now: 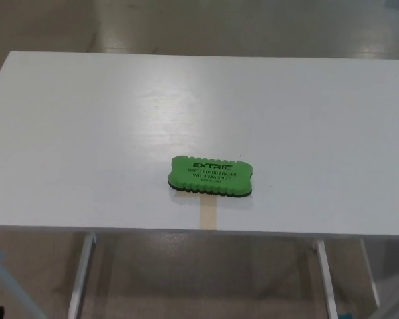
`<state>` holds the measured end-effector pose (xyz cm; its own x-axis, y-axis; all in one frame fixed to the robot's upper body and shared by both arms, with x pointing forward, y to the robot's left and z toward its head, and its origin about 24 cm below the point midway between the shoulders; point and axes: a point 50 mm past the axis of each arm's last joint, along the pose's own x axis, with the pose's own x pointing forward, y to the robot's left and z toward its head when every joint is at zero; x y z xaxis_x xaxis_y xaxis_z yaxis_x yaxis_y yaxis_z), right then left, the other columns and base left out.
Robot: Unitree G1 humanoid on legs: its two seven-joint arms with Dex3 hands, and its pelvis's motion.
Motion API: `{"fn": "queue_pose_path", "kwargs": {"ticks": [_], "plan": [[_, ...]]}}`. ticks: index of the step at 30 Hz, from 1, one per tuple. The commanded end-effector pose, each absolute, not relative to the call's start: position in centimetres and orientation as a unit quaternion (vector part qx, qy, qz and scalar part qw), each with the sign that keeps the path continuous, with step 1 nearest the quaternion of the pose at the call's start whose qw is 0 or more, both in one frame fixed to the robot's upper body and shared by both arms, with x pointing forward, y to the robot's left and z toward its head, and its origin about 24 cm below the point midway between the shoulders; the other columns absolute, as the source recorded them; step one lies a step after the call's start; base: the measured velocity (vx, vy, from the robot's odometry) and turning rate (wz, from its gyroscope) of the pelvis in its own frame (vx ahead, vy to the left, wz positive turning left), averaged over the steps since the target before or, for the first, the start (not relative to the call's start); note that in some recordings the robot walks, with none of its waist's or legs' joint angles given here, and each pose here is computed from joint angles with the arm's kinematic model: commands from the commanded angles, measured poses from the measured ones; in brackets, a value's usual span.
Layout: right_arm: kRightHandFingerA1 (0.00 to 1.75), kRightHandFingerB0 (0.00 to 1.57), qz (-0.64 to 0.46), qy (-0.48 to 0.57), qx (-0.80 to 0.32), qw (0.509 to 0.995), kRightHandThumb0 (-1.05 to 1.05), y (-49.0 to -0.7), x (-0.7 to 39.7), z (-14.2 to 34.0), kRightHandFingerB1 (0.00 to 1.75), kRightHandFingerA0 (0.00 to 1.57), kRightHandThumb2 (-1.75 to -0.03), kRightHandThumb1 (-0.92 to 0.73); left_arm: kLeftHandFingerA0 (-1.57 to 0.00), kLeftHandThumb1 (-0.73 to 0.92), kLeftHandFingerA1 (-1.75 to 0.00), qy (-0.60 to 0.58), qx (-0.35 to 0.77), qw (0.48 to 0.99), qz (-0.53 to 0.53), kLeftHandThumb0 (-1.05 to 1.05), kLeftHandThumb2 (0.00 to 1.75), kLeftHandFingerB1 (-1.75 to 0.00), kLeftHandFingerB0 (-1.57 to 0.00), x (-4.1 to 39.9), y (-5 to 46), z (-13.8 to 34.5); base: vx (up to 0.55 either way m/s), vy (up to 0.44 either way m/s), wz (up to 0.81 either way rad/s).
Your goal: Use the left hand to press on the green eraser and wipe the desk from center to the left and then back to center.
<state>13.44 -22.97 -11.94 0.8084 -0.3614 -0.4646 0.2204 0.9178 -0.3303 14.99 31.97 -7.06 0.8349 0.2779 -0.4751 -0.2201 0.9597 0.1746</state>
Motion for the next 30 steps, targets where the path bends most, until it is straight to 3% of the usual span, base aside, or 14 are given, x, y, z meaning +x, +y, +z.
{"fn": "queue_pose_path", "kwargs": {"ticks": [1, 11, 30], "plan": [[0.62, 0.38, -0.186, 0.224, -0.123, 0.949, -0.45, -23.2, 13.4, -11.3, 0.49, 0.61, -0.90, -0.63, -0.58, 0.67, -0.40, 0.175, 0.018, 0.955, -0.240, -0.37, 0.60, -0.34, -0.40, 17.3, 29.0, -2.7, 0.00, 0.000, 0.00], [0.62, 0.38, -0.179, 0.228, -0.118, 0.950, -0.45, -23.3, 13.4, -11.4, 0.49, 0.61, -0.91, -0.63, -0.54, 0.68, -0.39, 0.171, 0.007, 0.905, -0.388, -0.33, 0.61, -0.34, -0.36, 16.9, 25.6, -1.6, 0.00, 0.000, 0.00], [0.62, 0.38, -0.183, 0.230, -0.123, 0.948, -0.46, -23.4, 13.5, -11.4, 0.49, 0.61, -0.90, -0.62, -0.51, 0.68, -0.39, 0.113, -0.010, 0.839, -0.532, -0.33, 0.60, -0.38, -0.40, 15.7, 20.7, 4.6, 0.00, 0.000, 0.00]]}}
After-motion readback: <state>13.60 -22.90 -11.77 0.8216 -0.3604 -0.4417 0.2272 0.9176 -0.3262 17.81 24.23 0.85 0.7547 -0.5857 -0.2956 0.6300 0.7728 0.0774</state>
